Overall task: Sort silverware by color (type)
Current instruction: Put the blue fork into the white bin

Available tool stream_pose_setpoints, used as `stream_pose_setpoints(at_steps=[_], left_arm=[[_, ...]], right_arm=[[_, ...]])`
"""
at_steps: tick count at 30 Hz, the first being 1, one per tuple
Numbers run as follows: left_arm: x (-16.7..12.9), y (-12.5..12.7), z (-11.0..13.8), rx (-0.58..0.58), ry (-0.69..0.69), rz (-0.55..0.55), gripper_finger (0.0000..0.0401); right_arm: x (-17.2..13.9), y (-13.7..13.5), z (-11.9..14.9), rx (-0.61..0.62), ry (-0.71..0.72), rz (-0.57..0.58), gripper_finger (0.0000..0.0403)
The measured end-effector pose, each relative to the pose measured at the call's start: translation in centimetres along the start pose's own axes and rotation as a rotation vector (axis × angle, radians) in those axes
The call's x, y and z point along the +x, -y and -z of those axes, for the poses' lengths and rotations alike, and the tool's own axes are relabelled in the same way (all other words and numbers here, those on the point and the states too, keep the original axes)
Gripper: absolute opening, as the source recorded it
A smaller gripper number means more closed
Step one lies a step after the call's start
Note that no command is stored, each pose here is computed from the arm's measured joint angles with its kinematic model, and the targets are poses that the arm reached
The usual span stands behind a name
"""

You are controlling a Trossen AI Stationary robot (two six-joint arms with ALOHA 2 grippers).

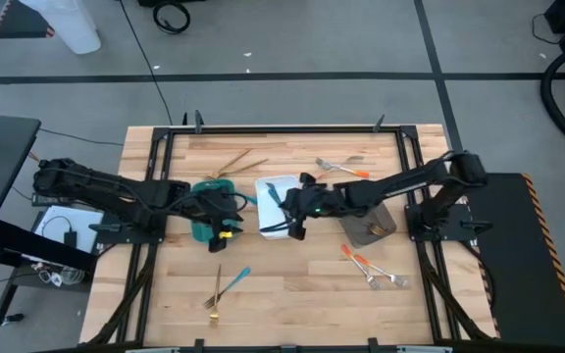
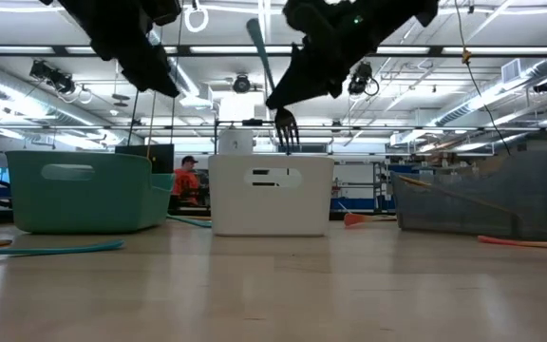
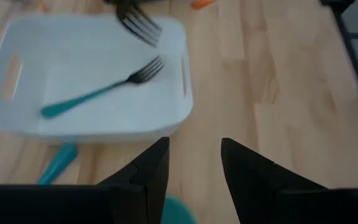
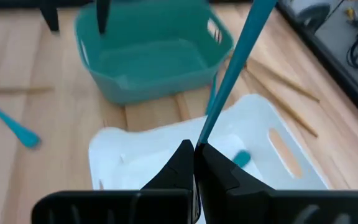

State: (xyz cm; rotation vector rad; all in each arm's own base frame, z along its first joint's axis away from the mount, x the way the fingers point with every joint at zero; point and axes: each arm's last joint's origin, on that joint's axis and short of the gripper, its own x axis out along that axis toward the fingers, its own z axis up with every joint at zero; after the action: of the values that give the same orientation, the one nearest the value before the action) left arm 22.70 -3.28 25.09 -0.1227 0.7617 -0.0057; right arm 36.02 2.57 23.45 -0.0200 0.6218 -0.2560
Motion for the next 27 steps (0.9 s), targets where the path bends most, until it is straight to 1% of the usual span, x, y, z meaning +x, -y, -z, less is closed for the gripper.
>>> stream_pose_setpoints(at_steps=[6, 9, 11, 15, 18, 21, 24, 27], left_arm=[[-0.2, 0.5, 0.9, -0.038, -0.078, 0.002, 0.0153], [-0.2, 1.1, 1.1, -0.021, -0.087, 0.013, 0.0153], [-0.3, 1.5, 1.3, 0.005, -0.087, -0.014, 0.0153], [-1.0, 2.4, 1.6, 0.08, -0.045, -0.09, 0.0153], [-1.8, 2.9, 1.7, 0.122, -0.012, -0.125, 0.0153], [-2.2, 3.2, 1.8, 0.143, 0.019, -0.129, 0.0153], [-1.9, 3.1, 2.5, 0.161, 0.037, -0.123, 0.0153], [-1.5, 2.8, 3.4, 0.167, 0.016, -0.135, 0.0153]], right_arm=[[2.2, 0.3, -0.9, -0.007, -0.119, -0.018, 0.0012], [3.6, 0.7, -0.6, -0.006, -0.198, -0.022, 0.0012], [4.3, 1.1, -0.5, 0.006, -0.235, -0.025, 0.0012], [5.6, 1.8, -0.4, 0.045, -0.297, -0.053, 0.0012], [6.3, 2.3, 0.0, 0.063, -0.36, -0.054, 0.0012], [6.8, 2.9, 0.3, 0.08, -0.394, -0.085, 0.0012], [6.8, 3.4, 0.7, 0.096, -0.436, -0.096, 0.0013], [6.5, 4.0, 0.7, 0.113, -0.465, -0.106, 0.0015]])
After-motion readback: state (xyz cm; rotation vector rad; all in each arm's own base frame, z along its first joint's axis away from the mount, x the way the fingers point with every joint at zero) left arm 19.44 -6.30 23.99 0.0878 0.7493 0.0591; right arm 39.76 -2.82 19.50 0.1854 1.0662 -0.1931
